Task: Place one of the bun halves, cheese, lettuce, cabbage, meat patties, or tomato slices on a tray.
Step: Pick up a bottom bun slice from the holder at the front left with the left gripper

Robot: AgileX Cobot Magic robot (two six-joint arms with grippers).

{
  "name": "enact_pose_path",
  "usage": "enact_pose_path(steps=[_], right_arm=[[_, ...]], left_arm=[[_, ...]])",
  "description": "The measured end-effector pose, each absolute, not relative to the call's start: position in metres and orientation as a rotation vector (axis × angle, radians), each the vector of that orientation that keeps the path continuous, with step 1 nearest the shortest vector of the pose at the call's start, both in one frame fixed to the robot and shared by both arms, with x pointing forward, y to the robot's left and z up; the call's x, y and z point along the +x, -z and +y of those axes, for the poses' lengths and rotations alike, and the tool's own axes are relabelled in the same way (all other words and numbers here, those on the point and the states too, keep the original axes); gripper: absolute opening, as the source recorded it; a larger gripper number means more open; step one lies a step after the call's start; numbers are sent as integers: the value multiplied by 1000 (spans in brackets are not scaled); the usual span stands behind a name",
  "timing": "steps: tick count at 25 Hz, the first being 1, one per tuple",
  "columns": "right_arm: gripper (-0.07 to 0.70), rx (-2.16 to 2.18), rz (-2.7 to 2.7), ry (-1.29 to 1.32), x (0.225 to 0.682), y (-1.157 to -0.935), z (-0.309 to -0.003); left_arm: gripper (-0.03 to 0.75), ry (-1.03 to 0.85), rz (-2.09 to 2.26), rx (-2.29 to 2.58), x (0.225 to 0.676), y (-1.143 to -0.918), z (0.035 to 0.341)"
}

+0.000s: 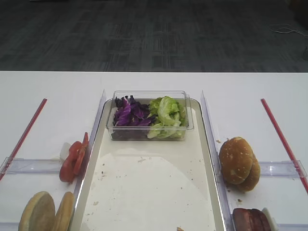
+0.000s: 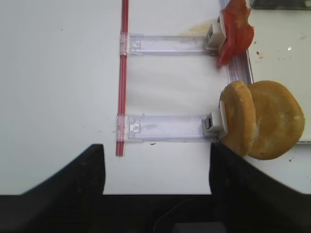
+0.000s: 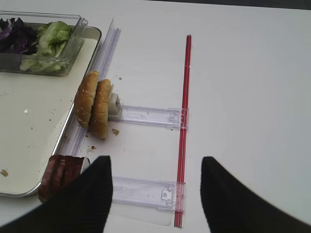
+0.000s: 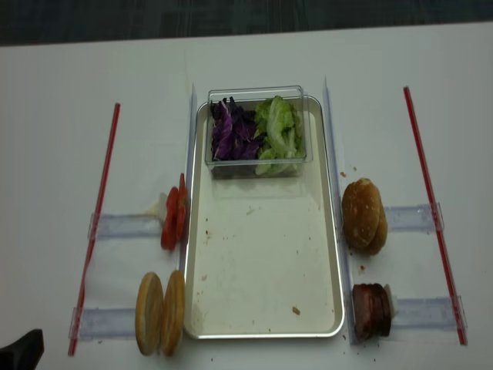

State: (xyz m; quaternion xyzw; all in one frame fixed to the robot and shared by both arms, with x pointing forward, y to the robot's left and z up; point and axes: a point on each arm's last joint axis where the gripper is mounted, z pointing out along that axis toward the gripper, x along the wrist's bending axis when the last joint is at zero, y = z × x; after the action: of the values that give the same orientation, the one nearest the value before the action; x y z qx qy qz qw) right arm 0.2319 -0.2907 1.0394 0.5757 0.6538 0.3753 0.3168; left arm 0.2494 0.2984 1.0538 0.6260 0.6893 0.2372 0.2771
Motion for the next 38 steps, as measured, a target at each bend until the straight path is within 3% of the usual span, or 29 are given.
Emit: enact_pose_path(steps=[21,32,38], right_arm=[[417,1513,1722,-987,232,-1039,-291],[417,1513,1722,-987,232,-1039,-291],[417,1513,1722,-987,232,-1039,-291]], left_arm=[[424,-397,2058,1842,296,-1044,300],[424,-327,2098,1905,328,-1057,300],[424,-256,2140,1954,342,-1051,301]])
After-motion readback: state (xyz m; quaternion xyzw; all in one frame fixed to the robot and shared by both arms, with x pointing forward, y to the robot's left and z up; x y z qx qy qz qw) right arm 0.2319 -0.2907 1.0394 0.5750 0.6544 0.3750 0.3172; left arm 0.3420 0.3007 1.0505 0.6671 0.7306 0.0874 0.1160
